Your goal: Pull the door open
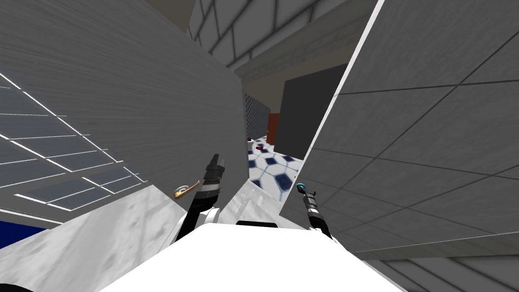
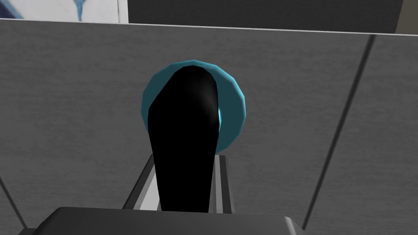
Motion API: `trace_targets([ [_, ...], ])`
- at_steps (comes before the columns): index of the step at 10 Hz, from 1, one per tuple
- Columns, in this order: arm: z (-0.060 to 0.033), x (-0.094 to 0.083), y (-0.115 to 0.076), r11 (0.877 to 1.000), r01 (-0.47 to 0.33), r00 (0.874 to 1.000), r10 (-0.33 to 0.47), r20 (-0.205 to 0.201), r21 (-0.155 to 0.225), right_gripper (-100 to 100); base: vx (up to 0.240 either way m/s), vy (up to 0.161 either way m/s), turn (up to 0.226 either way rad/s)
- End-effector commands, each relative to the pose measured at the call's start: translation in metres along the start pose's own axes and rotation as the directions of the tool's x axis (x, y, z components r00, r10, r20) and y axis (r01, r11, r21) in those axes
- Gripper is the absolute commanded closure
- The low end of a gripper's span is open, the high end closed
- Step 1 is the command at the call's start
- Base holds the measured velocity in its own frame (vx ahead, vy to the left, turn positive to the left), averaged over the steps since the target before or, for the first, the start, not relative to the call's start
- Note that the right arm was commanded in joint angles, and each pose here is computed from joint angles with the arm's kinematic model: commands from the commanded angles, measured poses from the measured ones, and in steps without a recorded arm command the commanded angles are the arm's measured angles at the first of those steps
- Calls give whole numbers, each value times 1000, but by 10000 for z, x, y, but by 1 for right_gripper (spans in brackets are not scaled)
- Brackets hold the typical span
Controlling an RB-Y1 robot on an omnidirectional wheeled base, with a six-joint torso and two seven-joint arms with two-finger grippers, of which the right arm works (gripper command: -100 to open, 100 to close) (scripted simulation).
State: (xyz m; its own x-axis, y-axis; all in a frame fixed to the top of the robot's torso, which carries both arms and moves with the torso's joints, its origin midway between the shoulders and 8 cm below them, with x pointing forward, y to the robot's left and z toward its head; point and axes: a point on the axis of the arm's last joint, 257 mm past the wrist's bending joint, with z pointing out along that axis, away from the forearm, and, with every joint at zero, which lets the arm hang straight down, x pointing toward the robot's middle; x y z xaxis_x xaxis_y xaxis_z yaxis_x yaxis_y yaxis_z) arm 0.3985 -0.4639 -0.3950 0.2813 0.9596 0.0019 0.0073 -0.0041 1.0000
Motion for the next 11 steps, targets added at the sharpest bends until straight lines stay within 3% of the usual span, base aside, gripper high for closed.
trace_targets([
  [1,-26,12,9,1000,1,1000,-1,-19,-3,100,-154,-9,91],
  [8,-181,91,34,1000,2,993,-3,-116,-9,100,-236,-21,103],
  [9,-163,73,31,1000,4,994,-5,-107,-7,100,-124,-18,21],
  [11,-289,71,10,1000,4,990,-5,-140,-4,100,-206,-66,160],
])
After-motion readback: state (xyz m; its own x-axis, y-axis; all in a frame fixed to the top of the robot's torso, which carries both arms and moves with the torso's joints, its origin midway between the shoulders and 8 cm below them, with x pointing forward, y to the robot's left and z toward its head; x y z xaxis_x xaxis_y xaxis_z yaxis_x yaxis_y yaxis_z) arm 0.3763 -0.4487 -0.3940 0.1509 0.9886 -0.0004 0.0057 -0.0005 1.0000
